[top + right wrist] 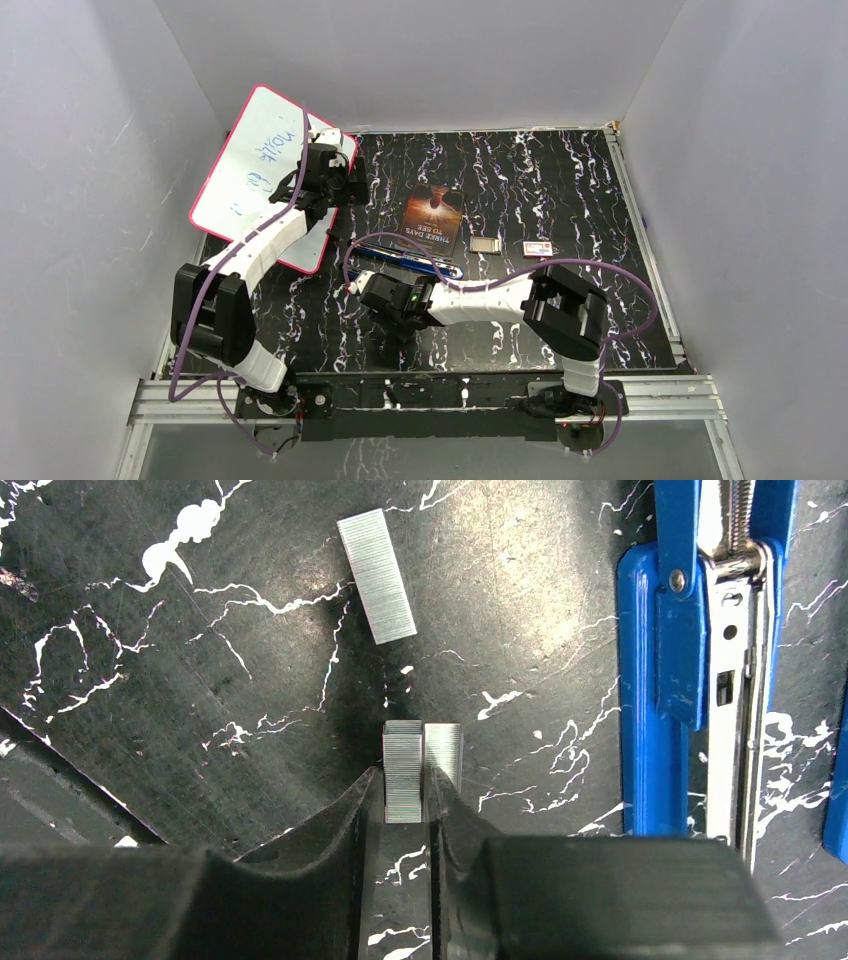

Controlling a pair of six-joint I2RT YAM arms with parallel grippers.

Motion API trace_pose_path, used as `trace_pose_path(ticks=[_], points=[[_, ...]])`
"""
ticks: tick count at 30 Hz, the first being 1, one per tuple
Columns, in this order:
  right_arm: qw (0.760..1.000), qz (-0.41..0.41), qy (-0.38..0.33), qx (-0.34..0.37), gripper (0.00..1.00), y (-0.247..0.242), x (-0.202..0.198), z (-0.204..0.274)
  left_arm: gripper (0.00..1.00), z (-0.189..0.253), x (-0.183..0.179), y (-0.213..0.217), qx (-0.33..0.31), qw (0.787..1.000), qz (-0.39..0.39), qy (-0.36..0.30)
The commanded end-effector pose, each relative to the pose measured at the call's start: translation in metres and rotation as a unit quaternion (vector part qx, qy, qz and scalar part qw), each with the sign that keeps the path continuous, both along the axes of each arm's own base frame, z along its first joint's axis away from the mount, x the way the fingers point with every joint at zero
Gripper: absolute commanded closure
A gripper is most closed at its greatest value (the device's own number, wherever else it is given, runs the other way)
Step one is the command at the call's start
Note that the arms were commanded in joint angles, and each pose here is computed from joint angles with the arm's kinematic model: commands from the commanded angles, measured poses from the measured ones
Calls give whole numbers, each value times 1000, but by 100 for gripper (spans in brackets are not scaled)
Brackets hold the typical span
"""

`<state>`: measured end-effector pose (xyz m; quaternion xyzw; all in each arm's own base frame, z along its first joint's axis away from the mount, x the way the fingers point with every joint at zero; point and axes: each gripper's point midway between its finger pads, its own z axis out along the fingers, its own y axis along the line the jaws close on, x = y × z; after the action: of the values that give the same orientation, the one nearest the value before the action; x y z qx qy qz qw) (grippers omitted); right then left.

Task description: Load the staples into the stapler

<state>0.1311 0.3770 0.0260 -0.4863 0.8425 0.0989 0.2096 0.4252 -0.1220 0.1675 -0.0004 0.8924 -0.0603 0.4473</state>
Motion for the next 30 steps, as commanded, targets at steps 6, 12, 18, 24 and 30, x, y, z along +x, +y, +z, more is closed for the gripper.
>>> trace_pose_path(ticks=[6,12,18,24,30], points=[[1000,0,-15,22,76,12,5,20,3,26,-3,2,-5,999,-4,-32],[1000,-8,-16,26,77,2,3,27,3,26,-4,2,-5,999,-4,-34],[999,-27,-19,27,77,-23,-2,35,2,29,-5,0,-11,999,-10,-35],[999,-30,-17,31,71,-35,-7,33,2,35,-23,-4,-38,999,-13,-27],[998,-32,-16,47,64,-37,-9,35,2,29,-56,7,-37,999,-7,-1]])
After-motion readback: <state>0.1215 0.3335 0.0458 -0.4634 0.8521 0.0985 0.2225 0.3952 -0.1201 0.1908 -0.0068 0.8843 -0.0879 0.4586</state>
